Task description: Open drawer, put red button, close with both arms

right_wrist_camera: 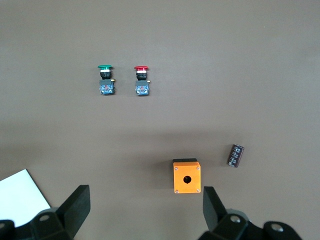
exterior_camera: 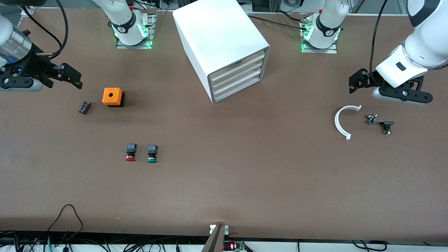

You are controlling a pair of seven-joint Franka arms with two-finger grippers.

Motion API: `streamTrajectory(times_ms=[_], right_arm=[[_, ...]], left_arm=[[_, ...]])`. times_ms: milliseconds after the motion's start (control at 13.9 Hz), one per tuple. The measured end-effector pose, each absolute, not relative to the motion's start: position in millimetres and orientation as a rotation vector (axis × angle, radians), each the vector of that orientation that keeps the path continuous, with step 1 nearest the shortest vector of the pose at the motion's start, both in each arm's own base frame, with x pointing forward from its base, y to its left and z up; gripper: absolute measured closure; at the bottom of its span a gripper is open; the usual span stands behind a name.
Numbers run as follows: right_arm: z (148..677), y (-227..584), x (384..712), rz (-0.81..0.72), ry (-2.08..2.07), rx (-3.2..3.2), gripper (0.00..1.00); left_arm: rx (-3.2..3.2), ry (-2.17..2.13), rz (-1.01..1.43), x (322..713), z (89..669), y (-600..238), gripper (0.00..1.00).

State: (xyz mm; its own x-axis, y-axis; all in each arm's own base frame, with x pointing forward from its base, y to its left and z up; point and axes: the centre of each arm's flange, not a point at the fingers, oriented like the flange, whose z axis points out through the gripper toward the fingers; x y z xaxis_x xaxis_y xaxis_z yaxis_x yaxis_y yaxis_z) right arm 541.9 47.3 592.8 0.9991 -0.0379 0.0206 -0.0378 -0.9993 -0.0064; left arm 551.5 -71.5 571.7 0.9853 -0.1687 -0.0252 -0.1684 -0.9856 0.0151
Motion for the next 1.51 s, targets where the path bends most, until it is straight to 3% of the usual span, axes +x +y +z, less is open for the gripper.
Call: streamTrajectory(times_ms=[433, 577, 1010, 1298, 1514], right_arm=[[592.0, 46.1, 542.1, -0.027, 0.063, -3.143, 0.00], [581.0, 45.6, 541.3, 0.043, 0.074, -3.148, 0.00], [478.9, 49.3, 579.8, 0.257, 0.070, -3.138, 0.00], [416.1, 64.3, 613.0, 0.186, 0.037, -3.127, 0.00], [368.5, 69.5, 634.9, 0.107, 0.032, -3.117, 0.00]], left_arm=[[3.117, -0.262, -0.041, 551.5, 571.8, -71.5, 0.00], [3.118, -0.261, -0.042, 551.6, 571.6, -71.5, 0.00], [3.031, -0.304, -0.212, 536.5, 563.2, -99.1, 0.00], [2.774, -0.318, -0.524, 514.3, 541.8, -132.8, 0.00], [2.547, -0.293, -0.681, 518.5, 510.1, -155.6, 0.00]])
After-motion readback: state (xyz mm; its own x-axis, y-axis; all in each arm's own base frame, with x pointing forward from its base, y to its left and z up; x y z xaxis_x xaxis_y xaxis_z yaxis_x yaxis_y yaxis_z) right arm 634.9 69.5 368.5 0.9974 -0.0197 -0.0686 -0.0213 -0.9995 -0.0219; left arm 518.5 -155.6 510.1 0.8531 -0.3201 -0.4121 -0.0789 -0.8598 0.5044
